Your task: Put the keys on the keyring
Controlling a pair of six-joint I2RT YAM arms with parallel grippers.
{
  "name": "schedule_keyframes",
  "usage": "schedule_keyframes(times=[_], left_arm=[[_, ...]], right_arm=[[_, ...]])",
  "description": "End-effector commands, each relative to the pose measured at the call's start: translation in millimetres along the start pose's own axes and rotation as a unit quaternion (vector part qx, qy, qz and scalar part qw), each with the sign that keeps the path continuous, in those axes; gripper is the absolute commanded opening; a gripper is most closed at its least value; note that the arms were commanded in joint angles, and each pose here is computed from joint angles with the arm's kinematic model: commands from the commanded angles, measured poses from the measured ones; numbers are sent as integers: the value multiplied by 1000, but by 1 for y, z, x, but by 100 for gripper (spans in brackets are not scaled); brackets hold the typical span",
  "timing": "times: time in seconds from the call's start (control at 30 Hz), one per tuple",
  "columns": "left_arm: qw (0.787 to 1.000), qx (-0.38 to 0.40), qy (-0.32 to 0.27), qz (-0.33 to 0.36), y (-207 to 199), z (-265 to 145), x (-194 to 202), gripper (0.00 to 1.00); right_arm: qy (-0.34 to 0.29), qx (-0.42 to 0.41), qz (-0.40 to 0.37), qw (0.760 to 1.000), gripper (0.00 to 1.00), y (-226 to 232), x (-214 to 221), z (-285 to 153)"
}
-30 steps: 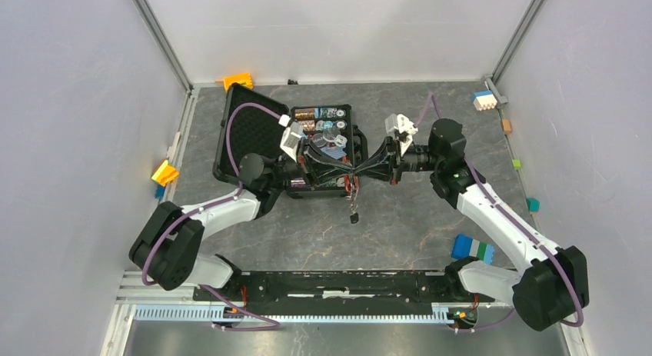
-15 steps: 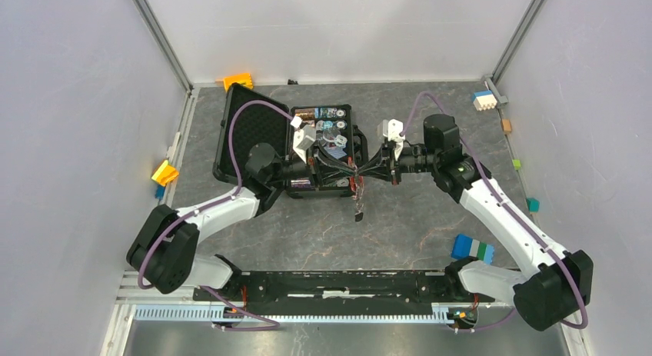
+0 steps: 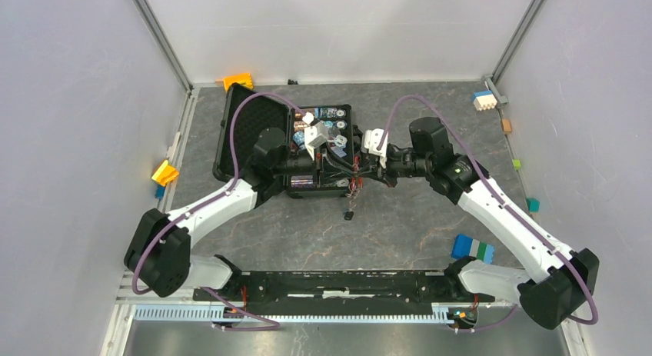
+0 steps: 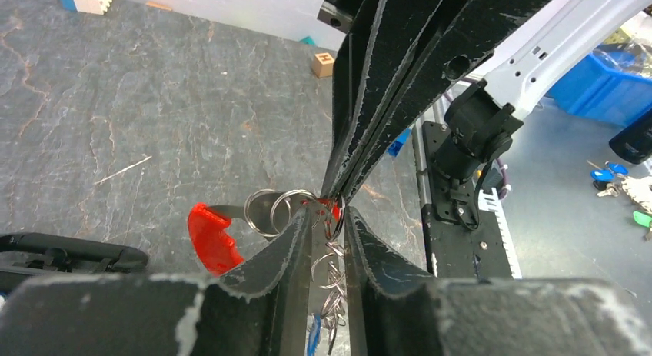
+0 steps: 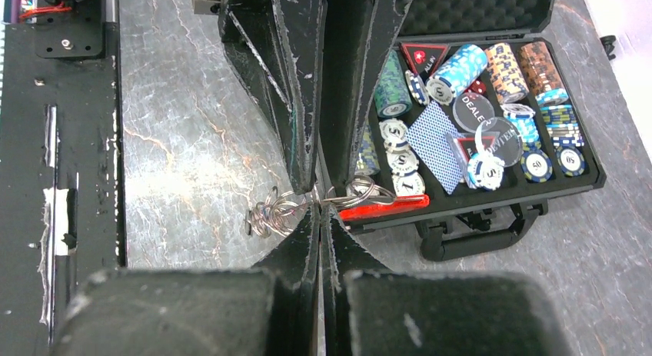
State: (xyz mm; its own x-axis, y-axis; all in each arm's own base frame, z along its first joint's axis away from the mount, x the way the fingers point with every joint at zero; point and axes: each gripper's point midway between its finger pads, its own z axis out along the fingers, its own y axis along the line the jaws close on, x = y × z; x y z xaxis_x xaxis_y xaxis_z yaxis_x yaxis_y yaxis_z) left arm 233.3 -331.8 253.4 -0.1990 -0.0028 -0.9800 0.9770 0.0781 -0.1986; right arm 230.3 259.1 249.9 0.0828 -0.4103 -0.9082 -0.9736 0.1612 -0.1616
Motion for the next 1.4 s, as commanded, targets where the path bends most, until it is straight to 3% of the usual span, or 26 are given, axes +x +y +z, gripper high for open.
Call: schedule_keyframes(times=[0.0,0.3,0.73,0.93,1.37], left_arm=[[998,-12,11,62,3,-4,-14,30],[989,3,52,142,5,-8,-7,40],[974,21,86,208,1,-12,0,43],[963,22,115,244,2,-20,9,49],[968,31,108,225,-8,-23,5,49]], right_arm=[[1,29,-33,999,0,-11,-23,-7],[26,26,-31,999,0,-8,-20,1],[62,43,-40,996,0,-11,-14,7],[85,58,-49,993,0,-14,-10,8],[128,82,-82,985,0,-16,-3,7]])
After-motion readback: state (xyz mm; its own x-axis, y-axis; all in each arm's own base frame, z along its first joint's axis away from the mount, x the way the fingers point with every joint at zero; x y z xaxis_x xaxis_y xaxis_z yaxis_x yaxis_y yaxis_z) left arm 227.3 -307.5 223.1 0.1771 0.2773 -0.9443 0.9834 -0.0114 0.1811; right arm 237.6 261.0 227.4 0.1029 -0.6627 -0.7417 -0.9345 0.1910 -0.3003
